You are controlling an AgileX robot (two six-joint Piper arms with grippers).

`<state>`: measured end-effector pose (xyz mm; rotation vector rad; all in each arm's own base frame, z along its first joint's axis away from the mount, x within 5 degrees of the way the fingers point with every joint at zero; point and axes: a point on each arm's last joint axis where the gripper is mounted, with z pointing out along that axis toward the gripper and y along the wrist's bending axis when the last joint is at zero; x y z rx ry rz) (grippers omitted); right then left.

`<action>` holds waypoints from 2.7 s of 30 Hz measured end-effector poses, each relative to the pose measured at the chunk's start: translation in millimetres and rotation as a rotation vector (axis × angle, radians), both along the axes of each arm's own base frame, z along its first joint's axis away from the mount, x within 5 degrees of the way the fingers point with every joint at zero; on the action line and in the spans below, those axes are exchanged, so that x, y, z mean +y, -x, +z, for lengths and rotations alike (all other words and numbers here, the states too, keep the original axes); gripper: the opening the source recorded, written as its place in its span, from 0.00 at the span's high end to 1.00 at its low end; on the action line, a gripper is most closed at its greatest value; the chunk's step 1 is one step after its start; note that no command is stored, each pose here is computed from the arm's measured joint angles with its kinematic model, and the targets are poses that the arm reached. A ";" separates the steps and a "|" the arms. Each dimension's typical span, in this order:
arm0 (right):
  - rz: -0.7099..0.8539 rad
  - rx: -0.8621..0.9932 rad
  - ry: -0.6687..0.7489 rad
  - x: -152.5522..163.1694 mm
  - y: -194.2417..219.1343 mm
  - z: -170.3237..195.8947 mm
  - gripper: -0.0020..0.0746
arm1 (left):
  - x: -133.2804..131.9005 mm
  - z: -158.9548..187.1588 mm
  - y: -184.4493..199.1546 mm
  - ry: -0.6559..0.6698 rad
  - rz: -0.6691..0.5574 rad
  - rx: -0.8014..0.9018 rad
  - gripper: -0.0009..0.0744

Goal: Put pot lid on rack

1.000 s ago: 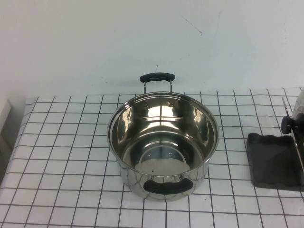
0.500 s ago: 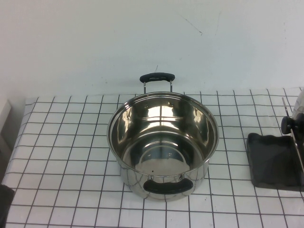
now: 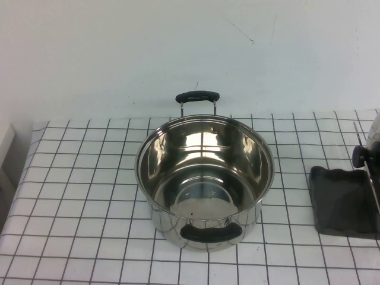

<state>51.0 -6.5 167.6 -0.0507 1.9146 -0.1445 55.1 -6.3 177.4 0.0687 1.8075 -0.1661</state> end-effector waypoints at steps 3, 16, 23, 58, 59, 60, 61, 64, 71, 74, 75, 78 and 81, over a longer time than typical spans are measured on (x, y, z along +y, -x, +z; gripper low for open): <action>0.000 -0.002 0.000 0.0 0.0 0.6 0.98 | 2.4 -4.4 1.8 -0.076 0.018 0.035 0.99; 0.000 -0.002 0.000 0.0 0.0 0.6 0.98 | 10.9 -4.6 2.6 -0.123 0.216 0.057 0.99; 0.000 -0.002 0.000 0.0 0.0 0.6 0.98 | 10.4 -4.6 2.6 -0.109 0.217 0.058 0.99; 0.000 0.000 0.000 0.0 0.1 0.5 0.98 | -1.1 -4.4 2.8 -0.088 0.024 0.047 0.99; 0.000 0.000 0.000 0.0 0.1 0.5 0.98 | -1.1 -4.4 2.8 -0.088 0.024 0.047 0.99; 0.000 0.000 0.000 0.0 0.1 0.5 0.98 | -1.1 -4.4 2.8 -0.088 0.024 0.047 0.99; 0.000 0.000 0.000 0.0 0.1 0.5 0.98 | -1.1 -4.4 2.8 -0.088 0.024 0.047 0.99; 0.000 0.000 0.000 0.0 0.1 0.5 0.98 | -1.2 -4.3 2.8 -0.097 0.021 0.046 0.99; 0.000 0.000 0.000 0.0 0.1 0.5 0.98 | -1.2 -4.3 2.8 -0.099 0.020 0.046 0.99; 0.000 0.000 0.000 0.0 0.1 0.5 0.98 | -1.2 -4.3 2.8 -0.099 0.020 0.046 0.99; 0.000 0.000 0.000 0.0 0.1 0.5 0.98 | -1.2 -4.3 2.8 -0.099 0.020 0.046 0.99; 0.000 0.000 0.000 0.0 0.1 0.5 0.98 | -1.2 -4.3 2.8 -0.098 0.020 0.046 0.99; 0.000 0.000 0.000 0.0 0.1 0.5 0.98 | -1.2 -4.3 2.8 -0.099 0.020 0.046 0.99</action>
